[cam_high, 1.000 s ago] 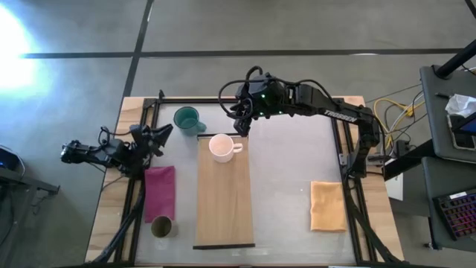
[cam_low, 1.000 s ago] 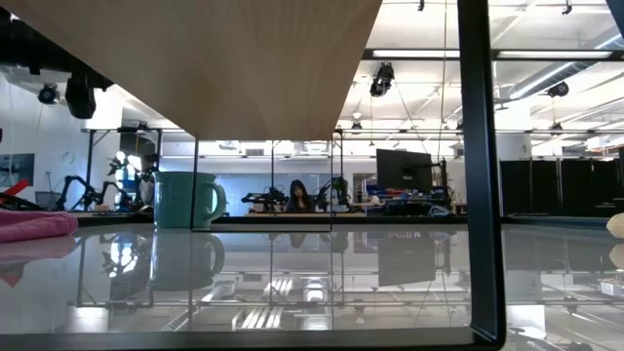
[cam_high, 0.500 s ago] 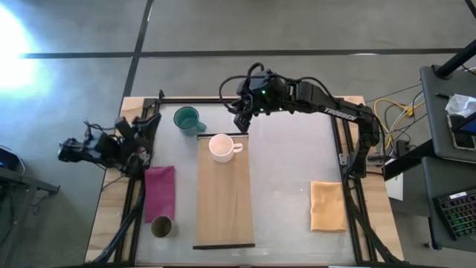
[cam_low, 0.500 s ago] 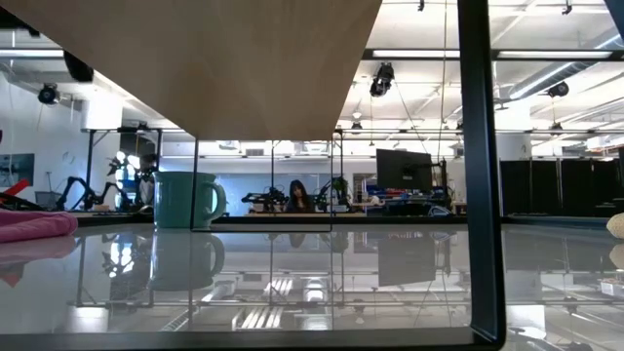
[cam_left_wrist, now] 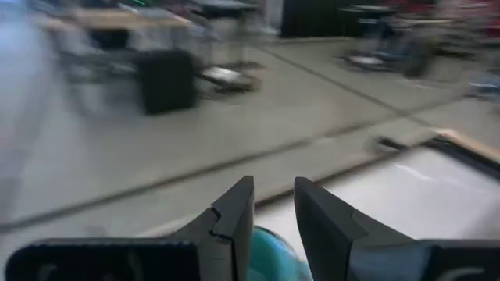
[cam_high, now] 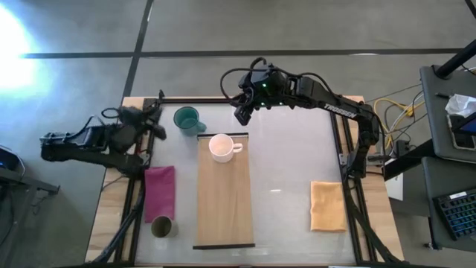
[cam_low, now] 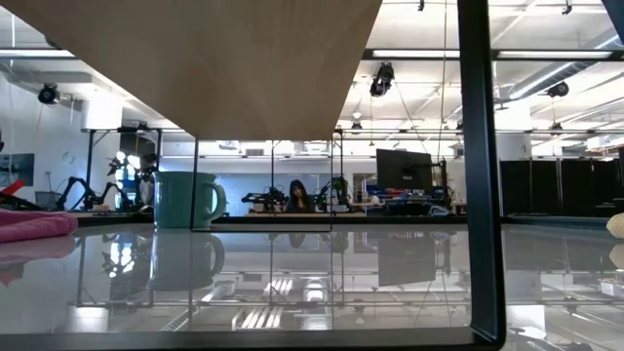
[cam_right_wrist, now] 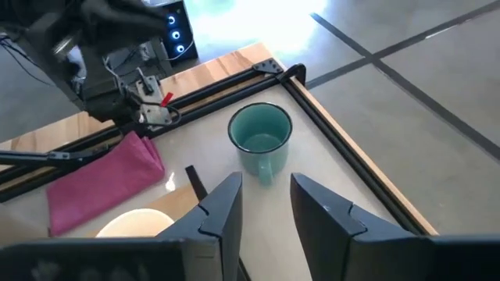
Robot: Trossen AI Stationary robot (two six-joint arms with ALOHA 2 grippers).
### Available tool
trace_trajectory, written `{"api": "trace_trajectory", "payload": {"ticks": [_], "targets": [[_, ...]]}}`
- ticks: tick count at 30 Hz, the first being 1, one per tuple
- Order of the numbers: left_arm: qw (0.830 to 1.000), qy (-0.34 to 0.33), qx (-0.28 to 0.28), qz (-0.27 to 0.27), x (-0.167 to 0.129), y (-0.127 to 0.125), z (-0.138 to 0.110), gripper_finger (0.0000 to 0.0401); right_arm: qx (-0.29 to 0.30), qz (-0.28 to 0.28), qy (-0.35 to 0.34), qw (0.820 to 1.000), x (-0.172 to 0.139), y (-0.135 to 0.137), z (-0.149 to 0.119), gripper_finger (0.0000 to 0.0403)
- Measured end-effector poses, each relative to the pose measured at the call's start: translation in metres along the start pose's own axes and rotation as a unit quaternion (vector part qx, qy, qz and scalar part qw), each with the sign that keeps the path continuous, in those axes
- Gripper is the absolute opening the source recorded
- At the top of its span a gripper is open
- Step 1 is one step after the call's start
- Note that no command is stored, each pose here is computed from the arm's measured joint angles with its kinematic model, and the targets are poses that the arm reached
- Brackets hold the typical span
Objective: Stack small to large cups/mugs on shelf
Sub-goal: Put the blue mug on the shelf
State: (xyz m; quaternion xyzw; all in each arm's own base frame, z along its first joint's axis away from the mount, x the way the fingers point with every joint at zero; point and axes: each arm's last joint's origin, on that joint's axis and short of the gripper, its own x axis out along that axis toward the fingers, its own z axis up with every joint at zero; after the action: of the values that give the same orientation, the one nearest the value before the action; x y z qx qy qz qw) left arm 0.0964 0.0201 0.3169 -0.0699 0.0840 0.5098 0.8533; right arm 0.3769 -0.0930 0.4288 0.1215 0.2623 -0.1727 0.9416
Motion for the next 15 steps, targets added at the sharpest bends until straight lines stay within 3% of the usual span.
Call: {"api": "trace_trajectory", "payload": {"ticks": [3,5,7,8,12,15], "targets": [[0.999,-0.012,0.031,0.007,0.012,-0.002,0.019,0.0080,0.000,0.000,0.000,1.000,0.000,0.000,0.000,0.0105],[0.995,-0.040,0.063,-0.063,0.021,-0.007,0.034,0.0080,0.000,0.000,0.000,1.000,0.000,0.000,0.000,0.0104],[0.984,-0.088,0.060,-0.144,0.028,-0.008,0.052,0.0080,0.000,-0.003,0.000,1.000,0.000,0.000,0.000,0.0102],[0.983,-0.093,0.052,-0.148,0.036,-0.008,0.059,0.0080,0.001,-0.003,0.000,1.000,0.000,0.000,0.000,0.0101],[0.996,-0.005,0.057,-0.073,0.081,0.007,0.068,0.0080,0.002,-0.004,0.001,1.000,0.000,0.000,0.000,0.0098],[0.991,0.100,0.061,-0.067,0.113,0.033,0.069,0.0080,0.013,-0.003,0.002,1.000,0.000,0.000,0.000,0.0099]]}}
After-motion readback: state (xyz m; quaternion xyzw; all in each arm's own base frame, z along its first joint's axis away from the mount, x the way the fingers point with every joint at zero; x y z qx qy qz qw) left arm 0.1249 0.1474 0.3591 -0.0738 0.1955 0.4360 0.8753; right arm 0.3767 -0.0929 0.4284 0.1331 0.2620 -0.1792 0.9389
